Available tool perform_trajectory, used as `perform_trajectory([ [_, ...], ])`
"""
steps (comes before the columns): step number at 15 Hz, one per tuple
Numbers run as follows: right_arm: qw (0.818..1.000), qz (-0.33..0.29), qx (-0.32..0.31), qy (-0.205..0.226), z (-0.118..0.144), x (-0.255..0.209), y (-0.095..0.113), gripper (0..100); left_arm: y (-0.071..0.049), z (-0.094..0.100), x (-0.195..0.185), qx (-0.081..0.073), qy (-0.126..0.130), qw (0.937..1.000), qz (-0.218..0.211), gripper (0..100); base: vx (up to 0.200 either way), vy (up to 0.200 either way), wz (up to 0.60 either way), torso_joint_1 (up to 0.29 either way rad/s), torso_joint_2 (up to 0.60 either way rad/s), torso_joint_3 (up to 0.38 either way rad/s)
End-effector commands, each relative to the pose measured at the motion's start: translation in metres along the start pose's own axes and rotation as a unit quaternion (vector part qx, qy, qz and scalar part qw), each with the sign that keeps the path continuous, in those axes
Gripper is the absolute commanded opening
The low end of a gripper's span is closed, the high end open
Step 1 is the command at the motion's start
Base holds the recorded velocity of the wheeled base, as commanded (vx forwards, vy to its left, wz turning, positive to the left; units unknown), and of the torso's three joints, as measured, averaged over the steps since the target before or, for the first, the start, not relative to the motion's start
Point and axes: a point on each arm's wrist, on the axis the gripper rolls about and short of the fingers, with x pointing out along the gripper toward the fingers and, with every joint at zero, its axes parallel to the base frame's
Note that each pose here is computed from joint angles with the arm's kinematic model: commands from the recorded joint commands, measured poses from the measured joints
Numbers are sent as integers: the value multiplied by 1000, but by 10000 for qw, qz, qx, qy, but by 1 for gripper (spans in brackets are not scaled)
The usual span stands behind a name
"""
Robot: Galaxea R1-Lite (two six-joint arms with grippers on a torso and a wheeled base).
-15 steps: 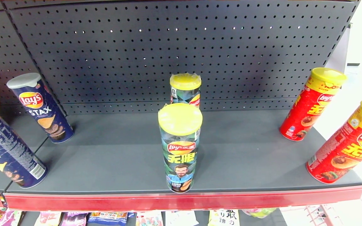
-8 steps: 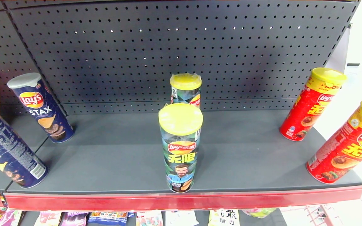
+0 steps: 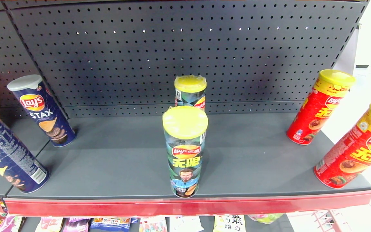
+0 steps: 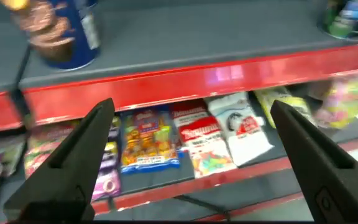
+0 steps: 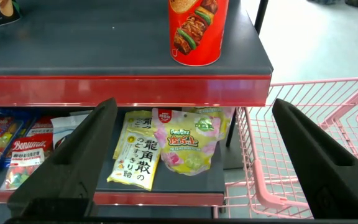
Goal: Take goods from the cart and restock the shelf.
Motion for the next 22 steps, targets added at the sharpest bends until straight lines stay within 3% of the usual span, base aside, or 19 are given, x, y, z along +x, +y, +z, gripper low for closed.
perform_trajectory([
  [1,10000,0,1,5,0,0,0,100,-1,1,2,-88,120,9976,676,100,0,0,0,0,0,0],
  [3,10000,0,1,-2,0,0,0,100,-2,-1,-4,-32,-276,9977,623,100,0,0,0,0,0,0],
  [5,10000,0,8,-2,0,0,0,100,-3,-3,-8,-100,-573,9957,725,100,0,0,0,0,0,0],
  [7,10000,0,8,-2,0,0,0,100,-3,-3,-8,-30,-568,9958,713,100,0,0,0,0,0,0],
  [22,10000,0,16,-2,0,0,0,100,-3,-3,-8,-24,-559,9959,714,100,0,0,80,0,0,0],
])
